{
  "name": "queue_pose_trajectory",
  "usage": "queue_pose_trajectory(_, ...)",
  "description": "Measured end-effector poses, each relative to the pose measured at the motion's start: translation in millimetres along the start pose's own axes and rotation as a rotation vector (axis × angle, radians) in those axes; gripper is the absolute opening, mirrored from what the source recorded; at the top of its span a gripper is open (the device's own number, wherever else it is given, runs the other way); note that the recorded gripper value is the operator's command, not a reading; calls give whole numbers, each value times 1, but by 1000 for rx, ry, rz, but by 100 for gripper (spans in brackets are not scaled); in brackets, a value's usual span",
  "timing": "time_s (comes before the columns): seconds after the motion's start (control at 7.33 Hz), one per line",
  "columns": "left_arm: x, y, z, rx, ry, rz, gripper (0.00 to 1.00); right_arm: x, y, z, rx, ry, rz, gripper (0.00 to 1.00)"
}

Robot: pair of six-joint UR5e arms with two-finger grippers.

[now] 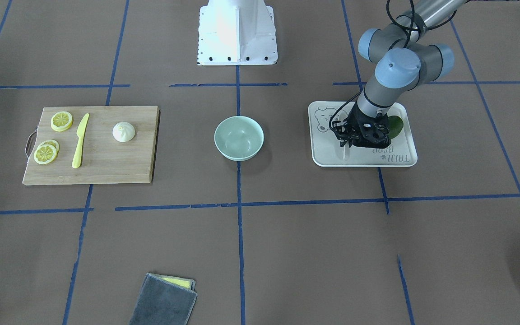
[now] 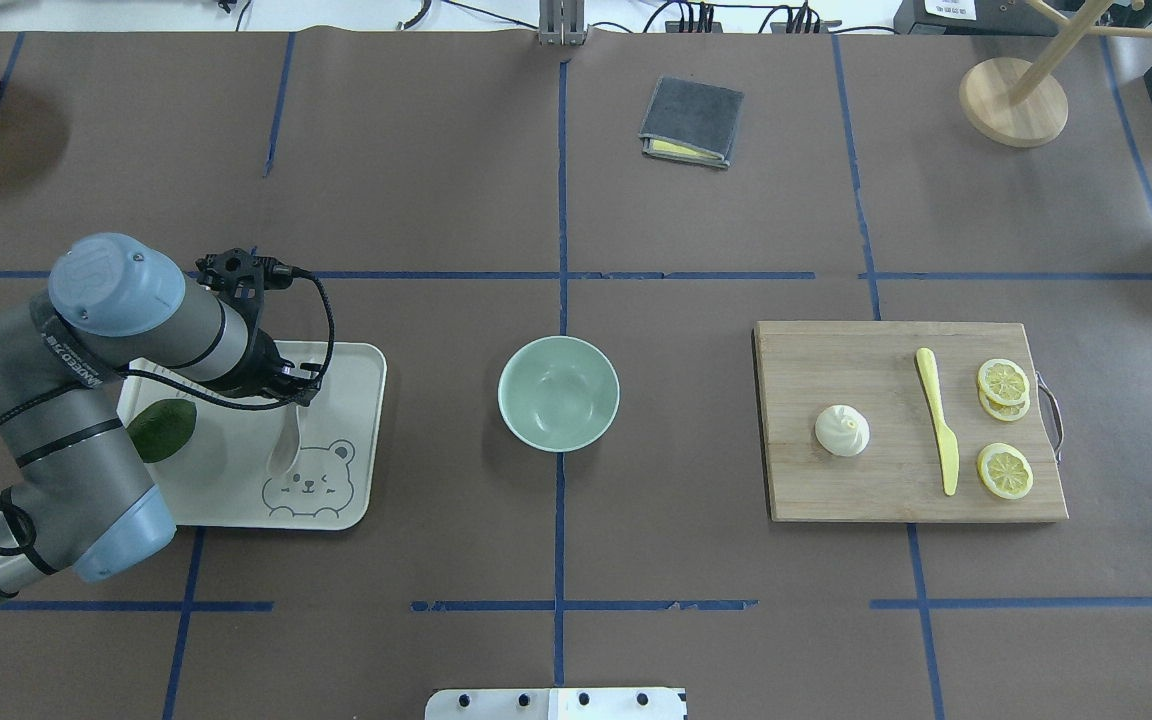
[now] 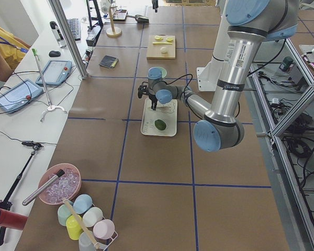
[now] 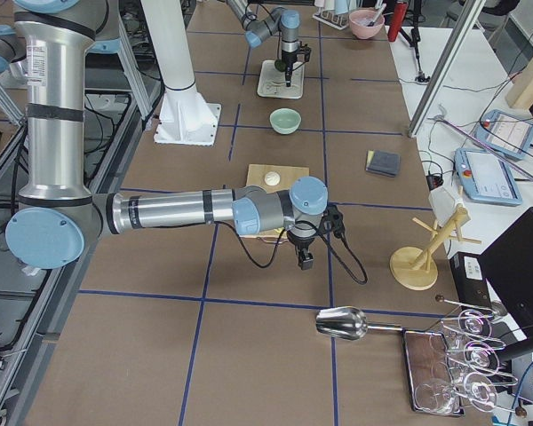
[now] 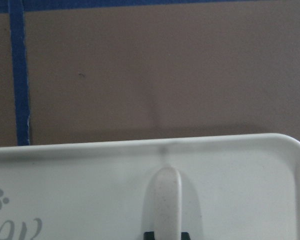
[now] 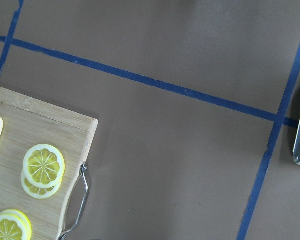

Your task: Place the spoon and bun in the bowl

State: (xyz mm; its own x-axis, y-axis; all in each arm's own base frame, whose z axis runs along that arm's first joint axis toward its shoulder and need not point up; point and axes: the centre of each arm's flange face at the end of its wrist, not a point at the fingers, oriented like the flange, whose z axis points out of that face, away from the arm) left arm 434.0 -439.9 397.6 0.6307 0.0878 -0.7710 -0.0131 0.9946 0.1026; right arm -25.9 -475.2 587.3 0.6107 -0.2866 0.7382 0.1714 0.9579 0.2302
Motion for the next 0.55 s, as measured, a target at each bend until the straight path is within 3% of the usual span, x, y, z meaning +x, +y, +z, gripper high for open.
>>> queue_pose_trajectory(0.27,42,-11,-20,29,62,-44,0,-5,-1,-4,9,-3,-4,99)
queue_pose_trajectory(0.55,114,-25,-40,45,132,-181,0,-7,-1,-5,11,-4,-3,100)
